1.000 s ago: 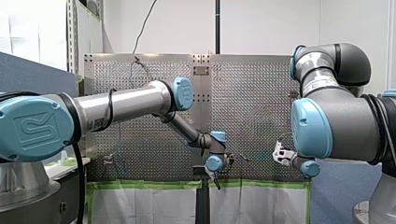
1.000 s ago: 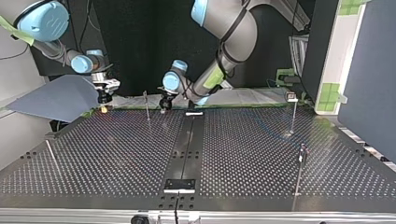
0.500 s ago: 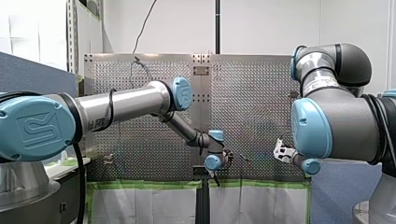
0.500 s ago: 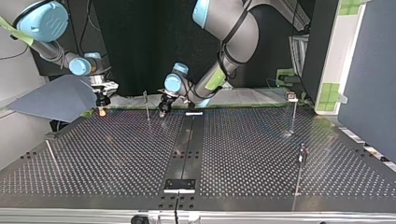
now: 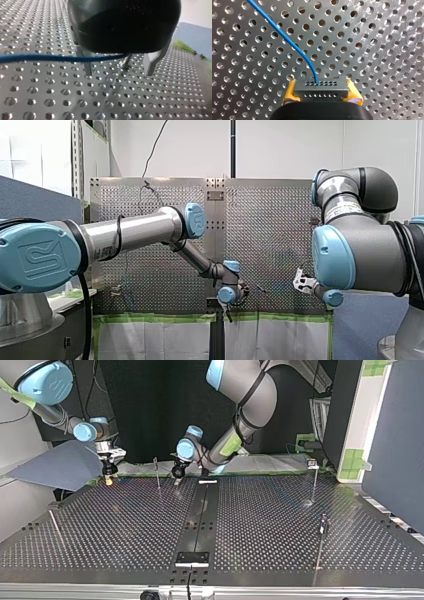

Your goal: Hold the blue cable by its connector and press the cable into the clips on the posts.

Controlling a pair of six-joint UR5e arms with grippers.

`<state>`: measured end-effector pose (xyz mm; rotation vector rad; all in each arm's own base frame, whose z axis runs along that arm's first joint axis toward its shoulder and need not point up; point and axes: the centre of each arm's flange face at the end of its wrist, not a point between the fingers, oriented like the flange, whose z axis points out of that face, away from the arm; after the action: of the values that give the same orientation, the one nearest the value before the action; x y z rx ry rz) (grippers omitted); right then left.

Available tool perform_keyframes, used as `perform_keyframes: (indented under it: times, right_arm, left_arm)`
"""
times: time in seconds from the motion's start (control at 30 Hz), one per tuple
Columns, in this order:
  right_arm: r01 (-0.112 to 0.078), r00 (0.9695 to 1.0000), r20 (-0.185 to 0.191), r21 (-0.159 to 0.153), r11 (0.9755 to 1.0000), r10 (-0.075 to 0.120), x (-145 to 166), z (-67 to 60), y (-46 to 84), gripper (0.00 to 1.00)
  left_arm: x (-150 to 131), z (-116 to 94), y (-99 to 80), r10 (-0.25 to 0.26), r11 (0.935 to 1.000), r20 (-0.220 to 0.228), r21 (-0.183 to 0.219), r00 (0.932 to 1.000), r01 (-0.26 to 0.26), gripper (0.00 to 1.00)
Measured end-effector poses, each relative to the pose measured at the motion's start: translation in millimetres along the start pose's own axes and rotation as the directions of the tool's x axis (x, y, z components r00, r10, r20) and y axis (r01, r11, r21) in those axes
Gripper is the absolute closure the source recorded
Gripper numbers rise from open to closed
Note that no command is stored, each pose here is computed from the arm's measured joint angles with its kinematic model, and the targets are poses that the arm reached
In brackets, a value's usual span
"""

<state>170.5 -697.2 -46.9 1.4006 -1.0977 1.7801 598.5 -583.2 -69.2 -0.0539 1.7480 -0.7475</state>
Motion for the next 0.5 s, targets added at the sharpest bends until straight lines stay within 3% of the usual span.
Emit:
perform_keyframes:
  times: [0.17,0.37,0.5]
  right_arm:
    - [0.000,1.0000,0.000,0.000,1.0000,0.000,0.0,0.1,-0.2,1.00]
    - [-0.001,1.0000,0.002,0.001,1.0000,0.001,-0.4,0.1,-1.2,1.00]
    - [-0.001,1.0000,0.002,0.002,1.0000,0.001,-0.8,0.4,-2.1,1.00]
  left_arm:
    - [11.8,-10.6,-0.3,0.052,0.9984,-0.053,-0.018,0.9973,-0.053,0.00]
    - [24.0,-29.9,-4.9,0.117,0.9920,-0.127,-0.033,0.9851,-0.122,0.00]
    - [18.3,-38.2,-16.1,0.153,0.9873,-0.137,-0.020,0.9787,-0.157,0.00]
